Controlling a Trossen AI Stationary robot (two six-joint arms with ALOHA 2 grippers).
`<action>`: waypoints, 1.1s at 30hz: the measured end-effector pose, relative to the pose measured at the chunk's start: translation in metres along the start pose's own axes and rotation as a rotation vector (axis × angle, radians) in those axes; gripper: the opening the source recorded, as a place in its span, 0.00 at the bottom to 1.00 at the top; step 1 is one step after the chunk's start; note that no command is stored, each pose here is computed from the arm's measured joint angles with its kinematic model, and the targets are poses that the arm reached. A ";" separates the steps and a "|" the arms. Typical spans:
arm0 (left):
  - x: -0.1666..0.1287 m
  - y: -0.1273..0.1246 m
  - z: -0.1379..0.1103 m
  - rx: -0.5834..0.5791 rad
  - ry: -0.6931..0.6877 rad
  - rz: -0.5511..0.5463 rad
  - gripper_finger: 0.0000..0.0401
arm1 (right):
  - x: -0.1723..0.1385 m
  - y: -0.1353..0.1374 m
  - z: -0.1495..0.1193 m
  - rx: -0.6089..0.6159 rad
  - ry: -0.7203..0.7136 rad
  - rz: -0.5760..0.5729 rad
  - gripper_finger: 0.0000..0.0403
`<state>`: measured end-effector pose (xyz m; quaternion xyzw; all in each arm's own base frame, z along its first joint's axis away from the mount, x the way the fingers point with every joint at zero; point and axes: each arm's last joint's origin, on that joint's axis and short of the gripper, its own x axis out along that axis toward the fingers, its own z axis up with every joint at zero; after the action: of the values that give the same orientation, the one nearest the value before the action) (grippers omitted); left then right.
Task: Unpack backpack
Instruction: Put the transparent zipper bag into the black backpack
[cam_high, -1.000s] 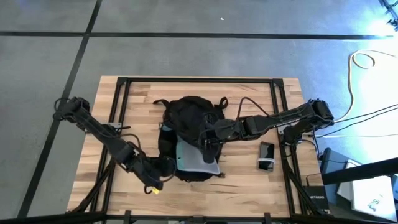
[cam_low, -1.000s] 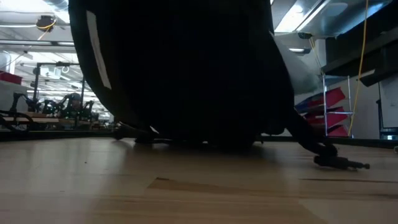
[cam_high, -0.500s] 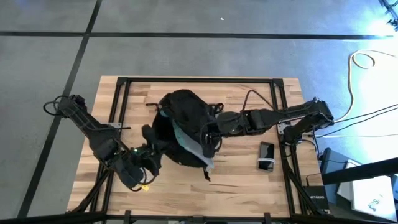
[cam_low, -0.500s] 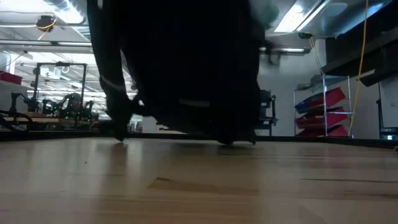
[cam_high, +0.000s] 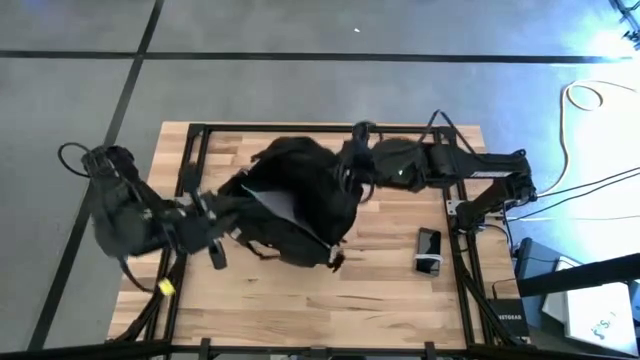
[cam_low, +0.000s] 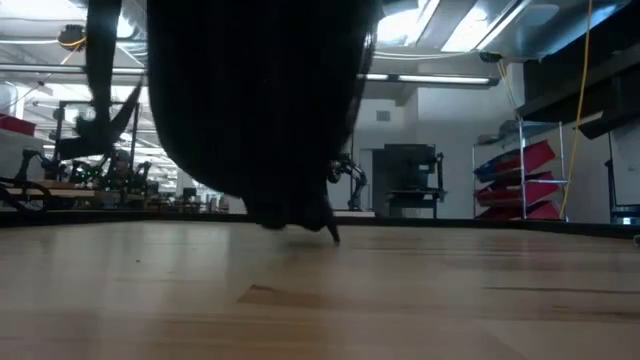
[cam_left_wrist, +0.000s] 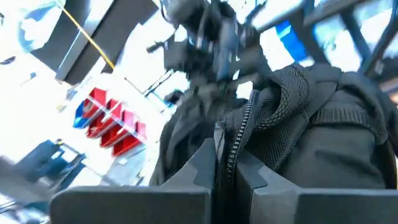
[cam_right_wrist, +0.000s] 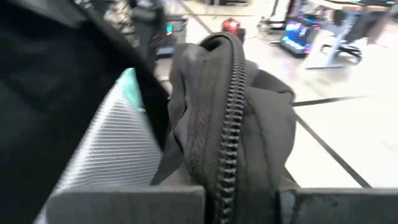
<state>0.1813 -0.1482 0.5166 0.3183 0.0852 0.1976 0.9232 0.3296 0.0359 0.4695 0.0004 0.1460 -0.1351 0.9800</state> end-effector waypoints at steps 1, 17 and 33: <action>-0.001 0.006 0.003 -0.011 -0.022 0.000 0.00 | 0.000 -0.003 0.001 0.009 -0.005 -0.011 0.00; 0.009 0.053 -0.016 -0.064 -0.003 0.046 0.00 | 0.006 -0.016 0.006 0.077 -0.045 -0.054 0.00; 0.069 0.049 -0.052 -0.110 0.094 -0.125 0.00 | 0.018 -0.074 0.005 0.081 0.010 -0.240 0.00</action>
<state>0.2135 -0.0553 0.5040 0.2517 0.1370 0.1589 0.9448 0.3276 -0.0403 0.4719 0.0233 0.1441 -0.2571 0.9553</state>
